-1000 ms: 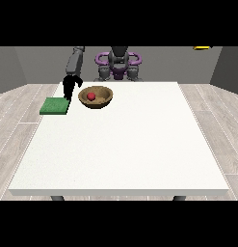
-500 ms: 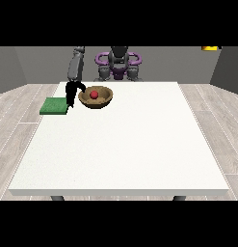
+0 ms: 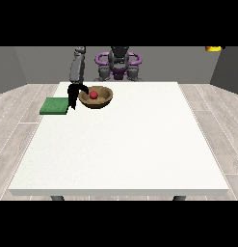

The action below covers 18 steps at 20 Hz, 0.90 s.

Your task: Pick the cup and pour the ball into the bowl, then pick the bowl and place it on the pad

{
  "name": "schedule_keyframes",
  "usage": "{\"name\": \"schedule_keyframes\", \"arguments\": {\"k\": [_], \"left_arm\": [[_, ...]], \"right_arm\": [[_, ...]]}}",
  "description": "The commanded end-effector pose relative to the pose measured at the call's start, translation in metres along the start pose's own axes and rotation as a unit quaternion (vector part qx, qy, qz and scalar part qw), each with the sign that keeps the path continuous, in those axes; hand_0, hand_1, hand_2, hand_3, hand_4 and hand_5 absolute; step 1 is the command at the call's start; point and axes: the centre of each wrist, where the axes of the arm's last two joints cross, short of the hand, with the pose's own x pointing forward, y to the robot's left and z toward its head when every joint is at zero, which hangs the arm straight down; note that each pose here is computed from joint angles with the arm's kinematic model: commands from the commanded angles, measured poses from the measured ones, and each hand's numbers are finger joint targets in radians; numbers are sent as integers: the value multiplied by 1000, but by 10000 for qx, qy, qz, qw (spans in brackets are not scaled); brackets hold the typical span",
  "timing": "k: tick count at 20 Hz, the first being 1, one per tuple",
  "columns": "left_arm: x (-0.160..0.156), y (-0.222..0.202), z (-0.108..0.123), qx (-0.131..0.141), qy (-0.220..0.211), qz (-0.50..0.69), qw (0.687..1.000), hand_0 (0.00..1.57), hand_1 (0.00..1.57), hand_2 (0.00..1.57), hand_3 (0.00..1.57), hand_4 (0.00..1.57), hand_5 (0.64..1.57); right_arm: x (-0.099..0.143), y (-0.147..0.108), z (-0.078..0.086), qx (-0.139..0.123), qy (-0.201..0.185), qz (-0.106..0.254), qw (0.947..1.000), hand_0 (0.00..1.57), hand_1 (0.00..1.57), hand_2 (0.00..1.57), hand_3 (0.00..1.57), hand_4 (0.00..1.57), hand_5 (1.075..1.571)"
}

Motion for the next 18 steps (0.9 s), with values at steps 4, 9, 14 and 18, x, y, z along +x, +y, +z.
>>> {"name": "schedule_keyframes", "arguments": {"k": [4,9,14,18], "left_arm": [[3,18,6,34,26,-39,10000,0,0,0,0,1024,1545],[22,27,9,-113,-302,4,9995,0,0,0,0,1018,1533],[30,32,7,-52,-356,45,9993,0,0,0,0,1071,1523],[22,30,8,-37,-307,163,9994,0,0,0,0,1143,1520]], "right_arm": [[-14,56,-7,58,247,-20,9997,0,0,0,0,472,1547],[-31,-23,33,-1124,1169,586,9850,1482,1482,1571,449,621,1491],[-16,-55,40,-1344,1087,1493,9736,1571,1571,1571,1566,903,1495],[4,-54,22,-1524,920,1910,9653,1571,1571,1571,1365,960,1536]]}}
